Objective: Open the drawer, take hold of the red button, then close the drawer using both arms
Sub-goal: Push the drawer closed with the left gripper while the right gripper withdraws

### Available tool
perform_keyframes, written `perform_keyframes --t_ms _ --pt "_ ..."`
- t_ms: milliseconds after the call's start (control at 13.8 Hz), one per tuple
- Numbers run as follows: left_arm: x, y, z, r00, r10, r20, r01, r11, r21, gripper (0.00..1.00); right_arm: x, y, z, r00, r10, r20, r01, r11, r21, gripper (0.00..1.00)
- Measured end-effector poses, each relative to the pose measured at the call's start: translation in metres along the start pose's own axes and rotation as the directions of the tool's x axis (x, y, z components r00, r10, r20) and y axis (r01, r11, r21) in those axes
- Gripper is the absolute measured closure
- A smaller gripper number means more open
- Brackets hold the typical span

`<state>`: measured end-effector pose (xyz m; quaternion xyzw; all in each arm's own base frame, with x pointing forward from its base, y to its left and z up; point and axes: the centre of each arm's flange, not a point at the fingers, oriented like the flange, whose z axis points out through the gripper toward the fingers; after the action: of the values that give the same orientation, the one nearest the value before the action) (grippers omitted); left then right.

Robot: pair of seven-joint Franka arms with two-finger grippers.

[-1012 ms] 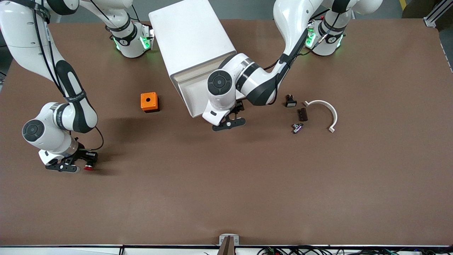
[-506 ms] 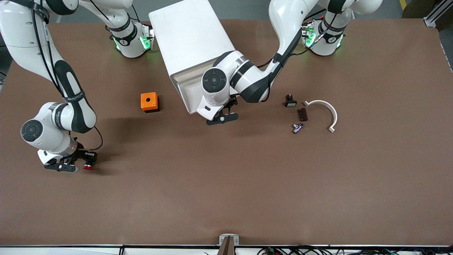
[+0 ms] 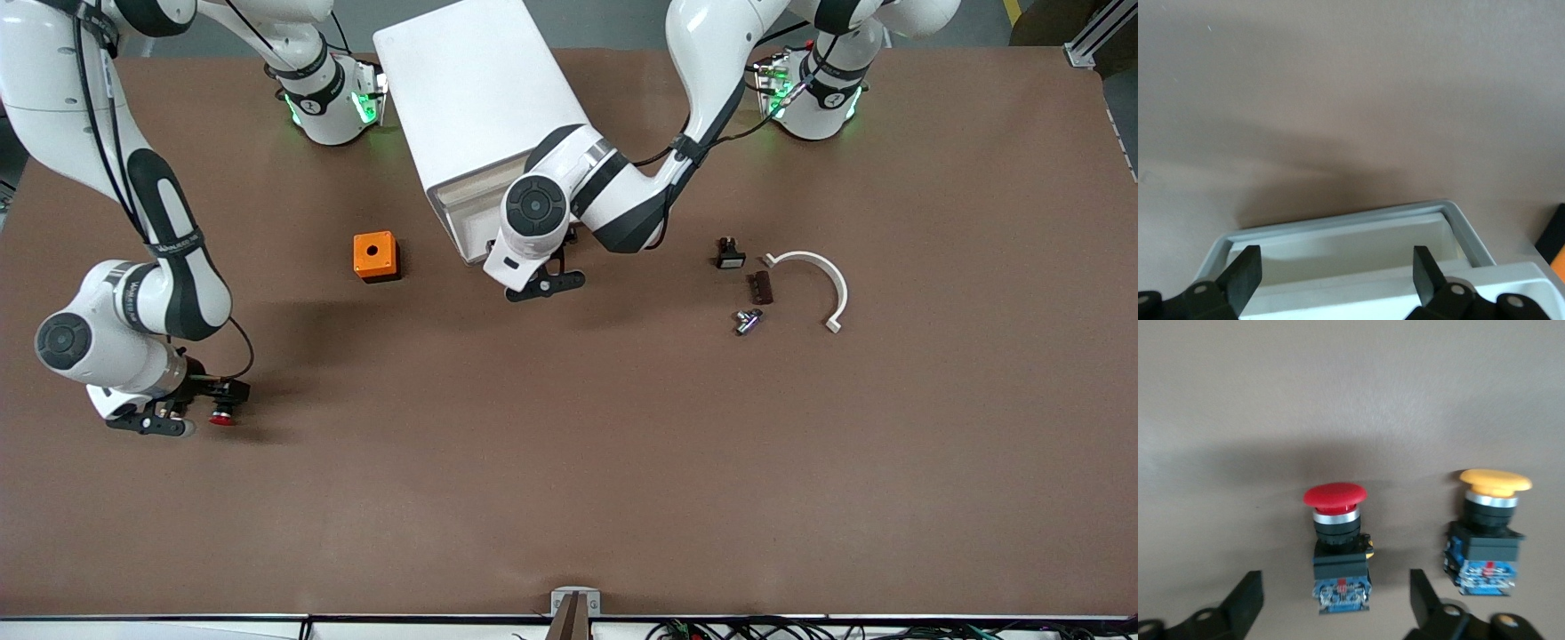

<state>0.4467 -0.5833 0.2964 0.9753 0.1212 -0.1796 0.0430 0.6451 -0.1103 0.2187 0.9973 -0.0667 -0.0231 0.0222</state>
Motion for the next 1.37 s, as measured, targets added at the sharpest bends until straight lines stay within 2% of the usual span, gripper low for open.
perform_keyframes --t_ms 289,651,1012,1229,1373 --pt "-0.008 0.002 0.010 0.997 -0.024 0.072 0.025 0.999 -0.024 0.00 0.015 0.004 -0.082 0.998 -0.003 0.067 0.003 1.000 0.001 0.00" --pt "-0.023 0.006 0.023 0.996 -0.008 0.084 0.008 1.000 -0.007 0.00 0.003 0.007 -0.191 0.989 0.005 0.147 -0.006 1.000 0.006 0.00" --pt "-0.037 0.009 0.035 0.992 -0.009 0.122 0.010 1.000 -0.004 0.00 -0.026 0.007 -0.290 0.988 0.059 0.140 -0.060 0.998 0.008 0.00" --pt "-0.037 0.009 0.036 0.992 -0.011 0.126 0.011 1.000 -0.004 0.00 -0.035 0.004 -0.330 0.990 0.074 0.119 -0.081 0.995 0.059 0.00" --pt "-0.037 0.009 0.036 0.992 -0.011 0.126 0.012 1.000 -0.004 0.00 -0.036 0.005 -0.348 0.992 0.077 0.100 -0.085 0.994 0.073 0.00"
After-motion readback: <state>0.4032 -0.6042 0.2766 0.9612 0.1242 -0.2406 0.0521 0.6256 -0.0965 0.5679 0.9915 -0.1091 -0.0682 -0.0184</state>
